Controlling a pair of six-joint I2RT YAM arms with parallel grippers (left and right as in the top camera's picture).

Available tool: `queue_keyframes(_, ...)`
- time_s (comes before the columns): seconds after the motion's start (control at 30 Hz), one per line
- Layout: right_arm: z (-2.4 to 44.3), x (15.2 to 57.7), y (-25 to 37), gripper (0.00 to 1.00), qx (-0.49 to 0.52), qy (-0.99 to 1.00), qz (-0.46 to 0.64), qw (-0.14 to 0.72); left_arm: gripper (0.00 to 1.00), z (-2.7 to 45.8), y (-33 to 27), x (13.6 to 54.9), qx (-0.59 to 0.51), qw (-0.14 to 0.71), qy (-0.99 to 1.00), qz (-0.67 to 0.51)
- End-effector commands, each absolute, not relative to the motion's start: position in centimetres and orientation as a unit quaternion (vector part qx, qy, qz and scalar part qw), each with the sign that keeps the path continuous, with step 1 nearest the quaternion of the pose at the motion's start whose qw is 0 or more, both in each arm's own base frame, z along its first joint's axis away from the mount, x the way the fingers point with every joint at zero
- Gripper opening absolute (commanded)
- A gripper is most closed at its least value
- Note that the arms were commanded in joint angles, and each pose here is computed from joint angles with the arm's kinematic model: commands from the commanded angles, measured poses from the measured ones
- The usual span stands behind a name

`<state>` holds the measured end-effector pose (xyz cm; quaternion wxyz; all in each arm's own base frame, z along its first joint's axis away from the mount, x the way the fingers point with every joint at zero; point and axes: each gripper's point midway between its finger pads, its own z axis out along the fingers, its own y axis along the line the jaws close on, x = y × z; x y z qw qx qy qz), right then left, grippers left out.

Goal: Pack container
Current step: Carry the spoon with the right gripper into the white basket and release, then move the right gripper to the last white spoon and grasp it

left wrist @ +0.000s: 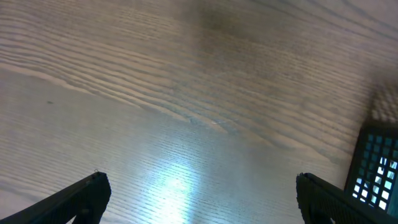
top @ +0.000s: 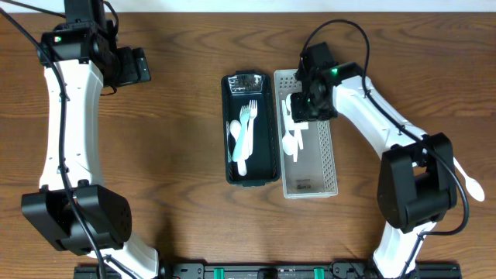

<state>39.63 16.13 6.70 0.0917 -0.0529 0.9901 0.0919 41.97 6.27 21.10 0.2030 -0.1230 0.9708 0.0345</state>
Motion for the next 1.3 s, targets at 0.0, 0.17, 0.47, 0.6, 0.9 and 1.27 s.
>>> queue_keyframes(0.0,14.7,43.4,12.5,0.45,0.004,0.978,0.056,0.199,0.98,20.4,6.6,41.8,-0.119,0.19,0.974,0.042)
queue_keyframes(0.17,23.2,43.6,1.0,0.45,0.22,0.935,-0.021,0.278,0.98,20.4,6.6,41.8,-0.119,0.19,0.974,0.042)
queue_keyframes(0.47,23.9,32.9,-16.5,0.64,0.626,0.757,-0.023,0.187,0.98,20.4,6.6,41.8,-0.119,0.19,0.974,0.042)
queue_keyframes(0.6,21.6,30.6,-20.4,0.78,0.695,0.703,-0.006,0.153,0.98,20.4,6.6,41.8,-0.119,0.19,0.974,0.042)
queue_keyframes(0.9,13.1,28.9,-24.6,0.82,0.768,0.632,-0.016,0.104,0.98,20.4,6.6,41.8,-0.119,0.19,0.974,0.042)
queue_keyframes(1.27,5.6,28.2,-26.2,0.95,0.757,0.649,-0.05,0.062,0.98,20.4,6.6,41.8,-0.119,0.19,0.974,0.042)
